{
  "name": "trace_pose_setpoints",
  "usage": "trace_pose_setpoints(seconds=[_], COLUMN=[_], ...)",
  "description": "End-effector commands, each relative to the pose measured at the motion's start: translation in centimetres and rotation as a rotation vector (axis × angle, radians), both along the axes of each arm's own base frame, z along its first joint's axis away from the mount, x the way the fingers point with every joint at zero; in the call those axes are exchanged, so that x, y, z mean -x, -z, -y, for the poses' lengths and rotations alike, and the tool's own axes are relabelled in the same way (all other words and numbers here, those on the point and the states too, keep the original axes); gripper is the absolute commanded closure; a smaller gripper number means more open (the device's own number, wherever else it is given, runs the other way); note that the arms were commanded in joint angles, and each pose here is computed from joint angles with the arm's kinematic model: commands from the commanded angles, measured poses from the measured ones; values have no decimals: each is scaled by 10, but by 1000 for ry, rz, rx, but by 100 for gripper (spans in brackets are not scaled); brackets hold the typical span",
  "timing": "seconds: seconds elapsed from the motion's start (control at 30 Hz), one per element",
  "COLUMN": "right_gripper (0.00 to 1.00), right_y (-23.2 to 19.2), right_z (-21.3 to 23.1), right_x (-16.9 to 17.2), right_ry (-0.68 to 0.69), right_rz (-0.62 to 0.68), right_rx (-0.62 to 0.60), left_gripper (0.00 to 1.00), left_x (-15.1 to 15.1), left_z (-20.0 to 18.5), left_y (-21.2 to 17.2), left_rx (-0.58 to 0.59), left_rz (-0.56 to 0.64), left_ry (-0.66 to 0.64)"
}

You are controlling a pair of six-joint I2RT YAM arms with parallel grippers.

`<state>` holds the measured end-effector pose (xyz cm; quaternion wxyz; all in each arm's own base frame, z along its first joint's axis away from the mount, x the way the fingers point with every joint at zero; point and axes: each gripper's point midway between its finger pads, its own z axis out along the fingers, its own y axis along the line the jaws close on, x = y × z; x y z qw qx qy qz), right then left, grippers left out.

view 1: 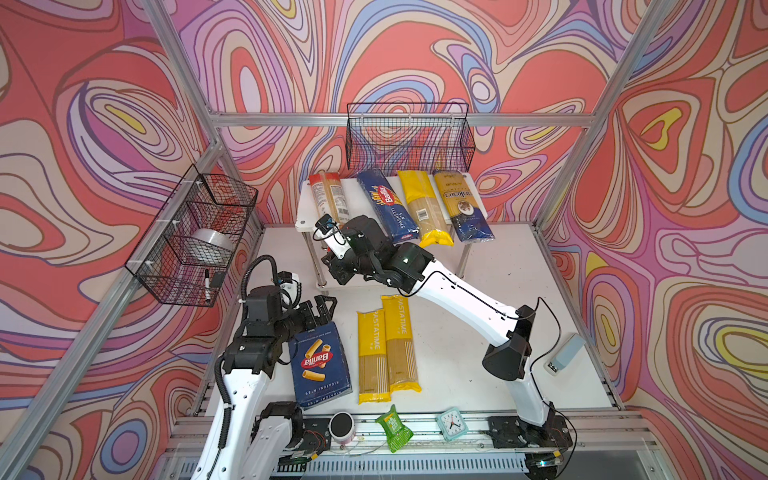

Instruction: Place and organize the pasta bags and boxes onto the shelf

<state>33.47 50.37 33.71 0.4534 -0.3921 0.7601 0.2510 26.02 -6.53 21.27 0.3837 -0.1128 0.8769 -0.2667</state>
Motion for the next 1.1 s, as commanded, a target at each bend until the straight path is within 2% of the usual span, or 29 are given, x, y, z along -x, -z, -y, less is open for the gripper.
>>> trace_pose_setpoints(seconds=[0.0,0.23,0.33,0.4,0.5,0.57,0.8,1.07], right_gripper=[76,71,69,63,58,57,54,45], right_y=[-7,-10,-15,-25,-19,-9,44,123], right_z=[-10,-16,-5,7,22,36,83,123], right_x=[-7,-2,14,29,49,58,84,103], right_ry=[-21,-67,-42,-6,-13,-2,47,151], right_rz=[24,10,30,89,61,27,-78,-244], right_rx=[-43,-63,-21,-16,-25,-21,16,62], left_gripper=[0,0,0,0,0,0,0,0], left_x=[1,7,10,12,16,24,43,46], left_z=[-6,-17,-17,-21,-31,-39,-67,-72], left_y=[8,19,25,35,46,50,58,95], left_rx=[-6,-34,-25,-25,-52,-75,-110,-117], left_rz=[-14,-45,-56,-77,-117,-154,-159,-260], left_ry=[-39,-99,-104,-139,-193,-238,-428,-471])
